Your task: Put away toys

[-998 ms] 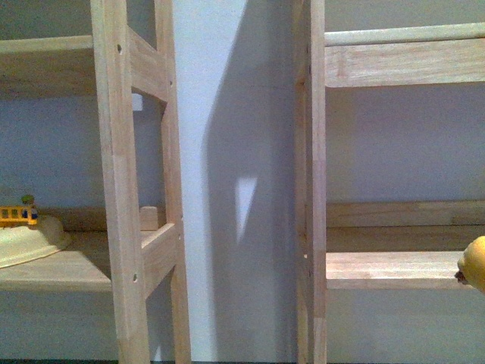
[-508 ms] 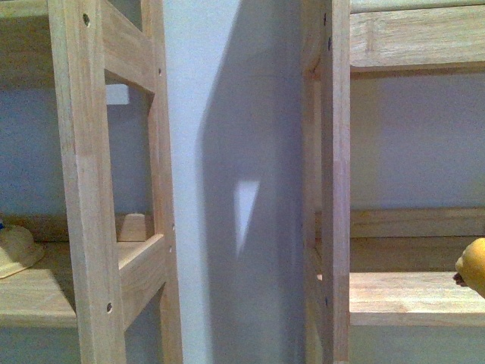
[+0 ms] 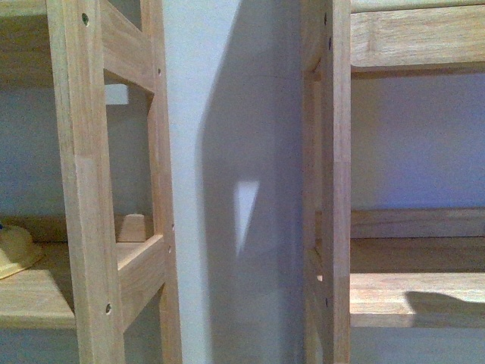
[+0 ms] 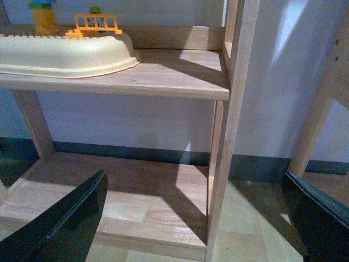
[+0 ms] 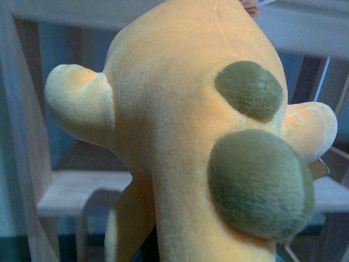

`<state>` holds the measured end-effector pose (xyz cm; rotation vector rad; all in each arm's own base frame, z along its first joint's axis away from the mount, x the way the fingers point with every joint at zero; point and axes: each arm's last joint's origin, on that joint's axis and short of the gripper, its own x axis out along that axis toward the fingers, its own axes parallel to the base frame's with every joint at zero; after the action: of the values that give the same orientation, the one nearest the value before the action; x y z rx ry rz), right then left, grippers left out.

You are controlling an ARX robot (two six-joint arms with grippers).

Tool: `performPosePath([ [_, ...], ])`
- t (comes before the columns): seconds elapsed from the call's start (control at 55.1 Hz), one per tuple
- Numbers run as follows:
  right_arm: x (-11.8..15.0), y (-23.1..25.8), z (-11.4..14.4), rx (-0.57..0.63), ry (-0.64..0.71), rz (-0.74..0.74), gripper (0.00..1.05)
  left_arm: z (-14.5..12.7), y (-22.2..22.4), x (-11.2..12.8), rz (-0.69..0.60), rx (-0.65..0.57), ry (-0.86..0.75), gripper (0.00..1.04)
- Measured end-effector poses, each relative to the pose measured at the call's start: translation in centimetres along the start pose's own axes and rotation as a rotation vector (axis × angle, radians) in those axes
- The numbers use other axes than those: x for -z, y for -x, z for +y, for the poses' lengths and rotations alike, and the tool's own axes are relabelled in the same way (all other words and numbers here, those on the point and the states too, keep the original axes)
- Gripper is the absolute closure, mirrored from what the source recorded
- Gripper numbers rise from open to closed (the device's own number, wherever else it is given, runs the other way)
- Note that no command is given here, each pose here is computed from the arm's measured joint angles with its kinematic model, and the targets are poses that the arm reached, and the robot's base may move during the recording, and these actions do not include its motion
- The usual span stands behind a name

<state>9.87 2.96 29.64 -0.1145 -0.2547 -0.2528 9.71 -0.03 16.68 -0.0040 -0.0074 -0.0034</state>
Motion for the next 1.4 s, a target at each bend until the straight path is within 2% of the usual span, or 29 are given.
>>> performPosePath([
  [0.073,-3.9,-0.8,0.6,-0.031,0.007,-0.081,0.98,0.0,0.0,0.0,0.0,0.0,0.0,0.06],
  [0.181,-7.9,-2.0,0.8,-0.046,0.028,-0.162,0.98,0.0,0.0,0.0,0.0,0.0,0.0,0.06],
  [0.308,-10.6,-2.8,0.3,-0.043,0.051,-0.221,0.98,0.0,0.0,0.0,0.0,0.0,0.0,0.06],
  [0.454,-13.4,-4.1,-1.8,-0.019,0.08,-0.247,0.98,0.0,0.0,0.0,0.0,0.0,0.0,0.06],
  [0.689,-16.1,-7.0,-5.0,0.007,0.035,-0.247,0.98,0.0,0.0,0.0,0.0,0.0,0.0,0.06],
  [0.798,-17.0,-9.6,-6.1,0.026,-0.009,-0.238,0.98,0.0,0.0,0.0,0.0,0.0,0.0,0.06],
  [0.925,-17.0,-15.0,-6.7,0.01,-0.102,-0.176,0.98,0.0,0.0,0.0,0.0,0.0,0.0,0.06],
  [1.125,-17.0,-21.4,-6.2,-0.046,-0.227,-0.089,0.98,0.0,0.0,0.0,0.0,0.0,0.0,0.06],
  [1.397,-16.9,-27.6,-2.6,-0.172,-0.468,0.06,0.98,0.0,0.0,0.0,0.0,0.0,0.0,0.06],
])
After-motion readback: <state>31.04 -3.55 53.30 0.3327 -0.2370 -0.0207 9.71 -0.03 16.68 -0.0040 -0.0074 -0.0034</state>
